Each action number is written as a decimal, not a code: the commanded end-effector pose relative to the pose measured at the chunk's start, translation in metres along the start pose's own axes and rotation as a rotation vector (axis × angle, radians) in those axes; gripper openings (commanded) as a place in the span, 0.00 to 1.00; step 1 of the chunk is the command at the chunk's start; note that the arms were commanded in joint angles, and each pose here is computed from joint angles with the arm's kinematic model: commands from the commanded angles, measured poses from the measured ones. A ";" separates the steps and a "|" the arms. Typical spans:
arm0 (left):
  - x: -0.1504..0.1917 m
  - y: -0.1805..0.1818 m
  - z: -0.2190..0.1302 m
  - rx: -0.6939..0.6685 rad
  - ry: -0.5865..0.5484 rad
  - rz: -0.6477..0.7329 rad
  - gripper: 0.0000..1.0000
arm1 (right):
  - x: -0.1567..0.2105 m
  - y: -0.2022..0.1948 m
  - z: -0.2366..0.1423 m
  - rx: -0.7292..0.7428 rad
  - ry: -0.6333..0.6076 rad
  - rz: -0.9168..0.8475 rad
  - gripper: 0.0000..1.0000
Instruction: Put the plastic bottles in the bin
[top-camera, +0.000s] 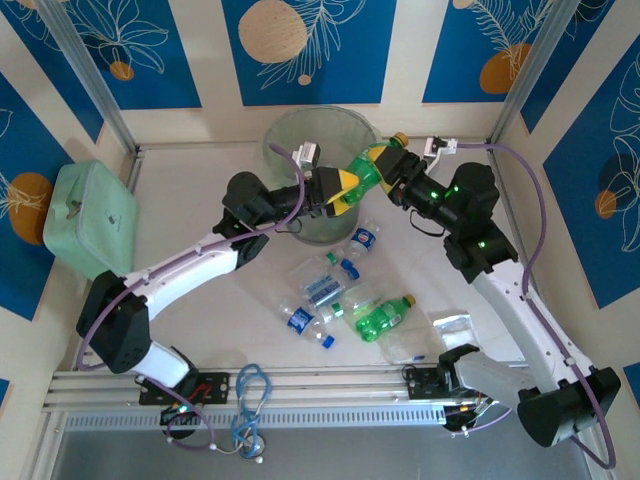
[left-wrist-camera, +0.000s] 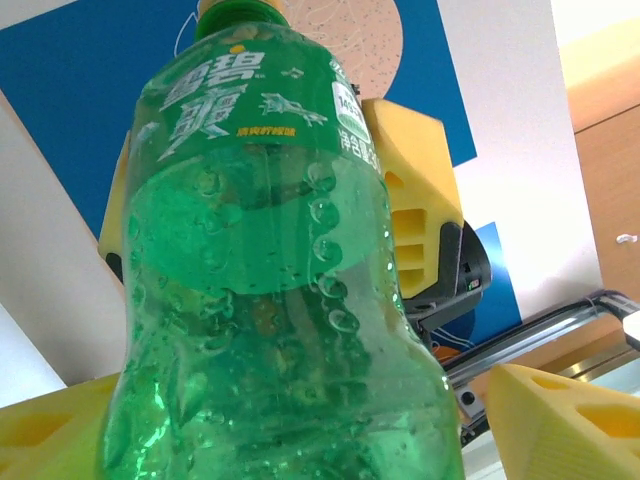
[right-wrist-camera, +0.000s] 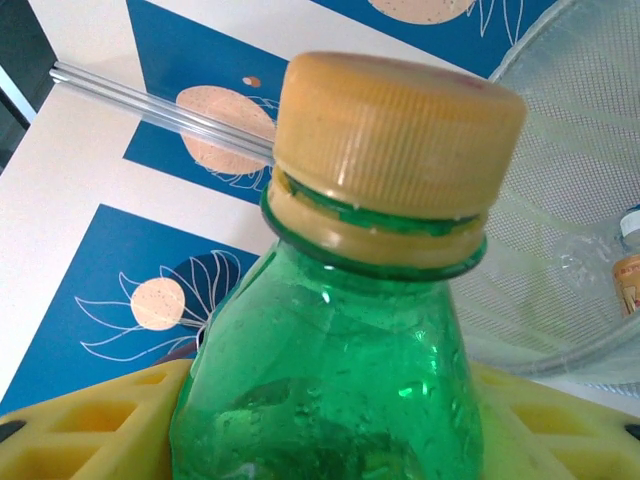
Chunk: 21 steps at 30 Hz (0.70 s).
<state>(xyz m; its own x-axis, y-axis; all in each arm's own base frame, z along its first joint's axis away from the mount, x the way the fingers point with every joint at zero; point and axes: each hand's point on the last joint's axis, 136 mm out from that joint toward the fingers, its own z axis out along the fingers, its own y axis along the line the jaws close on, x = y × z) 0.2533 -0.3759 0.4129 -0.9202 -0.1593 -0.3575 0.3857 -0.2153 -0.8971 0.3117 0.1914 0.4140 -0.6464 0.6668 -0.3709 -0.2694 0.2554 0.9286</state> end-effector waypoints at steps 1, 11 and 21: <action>0.007 -0.017 0.001 0.067 0.028 0.042 0.78 | -0.007 0.001 0.002 -0.013 -0.049 -0.005 0.60; 0.003 -0.016 0.001 0.075 0.009 0.041 0.54 | -0.003 0.002 0.001 -0.023 -0.044 -0.009 0.59; -0.003 -0.019 -0.001 0.073 -0.013 0.058 0.39 | -0.001 0.000 -0.002 -0.006 -0.043 -0.013 0.63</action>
<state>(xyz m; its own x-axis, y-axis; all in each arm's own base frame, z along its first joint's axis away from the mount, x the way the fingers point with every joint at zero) 0.2554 -0.3771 0.4110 -0.9273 -0.1597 -0.3386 0.3683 -0.2273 -0.9015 0.3118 0.1919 0.4179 -0.6285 0.6858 -0.3671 -0.2857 0.2355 0.9289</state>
